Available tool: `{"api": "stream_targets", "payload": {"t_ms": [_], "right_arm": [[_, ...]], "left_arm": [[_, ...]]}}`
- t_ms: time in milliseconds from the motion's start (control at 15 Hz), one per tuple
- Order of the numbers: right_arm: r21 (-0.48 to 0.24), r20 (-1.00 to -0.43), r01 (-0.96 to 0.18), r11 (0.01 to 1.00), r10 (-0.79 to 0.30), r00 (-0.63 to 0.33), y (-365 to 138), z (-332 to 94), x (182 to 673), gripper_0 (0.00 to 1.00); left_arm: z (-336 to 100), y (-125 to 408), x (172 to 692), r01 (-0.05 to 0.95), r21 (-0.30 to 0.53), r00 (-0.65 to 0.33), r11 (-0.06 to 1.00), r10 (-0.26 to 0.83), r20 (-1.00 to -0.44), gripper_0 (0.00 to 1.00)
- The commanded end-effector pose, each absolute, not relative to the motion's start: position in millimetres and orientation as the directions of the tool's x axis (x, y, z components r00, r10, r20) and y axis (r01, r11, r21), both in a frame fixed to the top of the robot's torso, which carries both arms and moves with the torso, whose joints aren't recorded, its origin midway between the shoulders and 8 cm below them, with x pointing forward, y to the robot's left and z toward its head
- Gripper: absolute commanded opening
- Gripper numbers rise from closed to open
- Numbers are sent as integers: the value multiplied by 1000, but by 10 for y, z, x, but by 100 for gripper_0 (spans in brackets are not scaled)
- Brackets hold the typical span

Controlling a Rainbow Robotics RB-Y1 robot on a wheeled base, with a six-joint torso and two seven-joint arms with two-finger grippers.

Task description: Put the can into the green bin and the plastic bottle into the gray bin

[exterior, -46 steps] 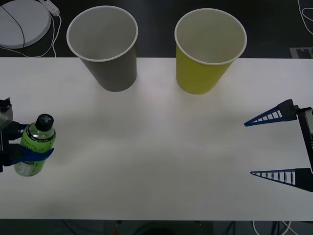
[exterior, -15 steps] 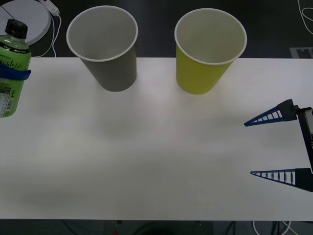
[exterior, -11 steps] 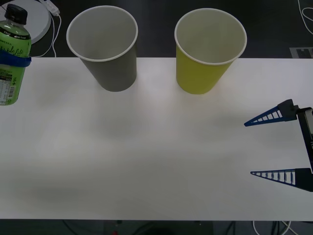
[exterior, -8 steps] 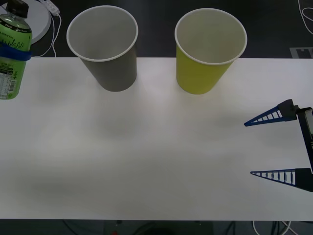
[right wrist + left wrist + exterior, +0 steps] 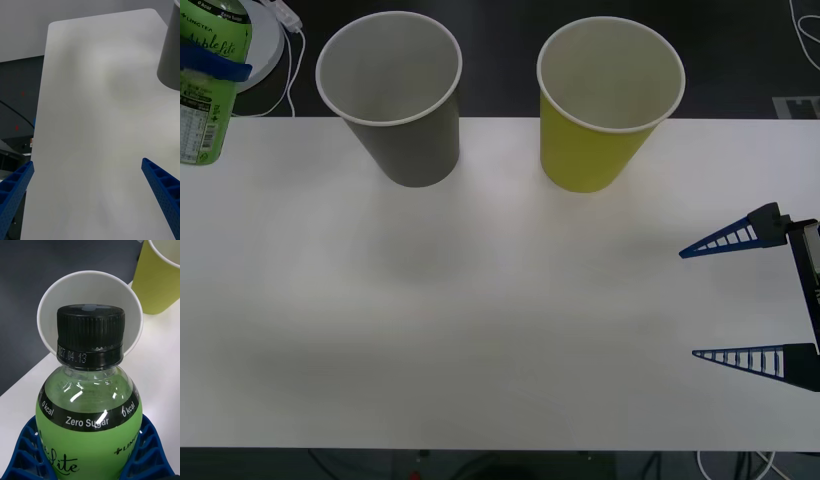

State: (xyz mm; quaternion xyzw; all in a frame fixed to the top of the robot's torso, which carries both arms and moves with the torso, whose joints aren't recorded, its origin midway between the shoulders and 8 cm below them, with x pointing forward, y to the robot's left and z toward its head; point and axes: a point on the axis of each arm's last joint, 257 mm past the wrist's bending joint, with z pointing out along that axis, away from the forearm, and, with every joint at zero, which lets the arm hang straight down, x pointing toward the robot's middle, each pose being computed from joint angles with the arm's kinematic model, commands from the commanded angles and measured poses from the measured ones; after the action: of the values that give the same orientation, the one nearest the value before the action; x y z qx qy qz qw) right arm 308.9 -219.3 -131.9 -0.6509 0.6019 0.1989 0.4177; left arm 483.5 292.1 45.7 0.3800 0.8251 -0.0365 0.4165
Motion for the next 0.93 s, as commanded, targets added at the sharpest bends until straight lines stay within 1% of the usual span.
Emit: {"api": "stream_targets", "payload": {"t_ms": [67,600,933], "right_arm": [[-304,-762,-950,74,-617,196,-2193,-1319,3089,100],[-304,-762,-950,74,-617,196,-2193,-1319,3089,100],[-304,-762,-950,74,-617,196,-2193,-1319,3089,100]], "left_arm": [[531,2869,4936,658,255,-367,708,598,-713,0],[765,2682,5244,660,252,-383,708,605,-698,0],[853,2528,5429,660,237,-388,713,594,-704,0]]}}
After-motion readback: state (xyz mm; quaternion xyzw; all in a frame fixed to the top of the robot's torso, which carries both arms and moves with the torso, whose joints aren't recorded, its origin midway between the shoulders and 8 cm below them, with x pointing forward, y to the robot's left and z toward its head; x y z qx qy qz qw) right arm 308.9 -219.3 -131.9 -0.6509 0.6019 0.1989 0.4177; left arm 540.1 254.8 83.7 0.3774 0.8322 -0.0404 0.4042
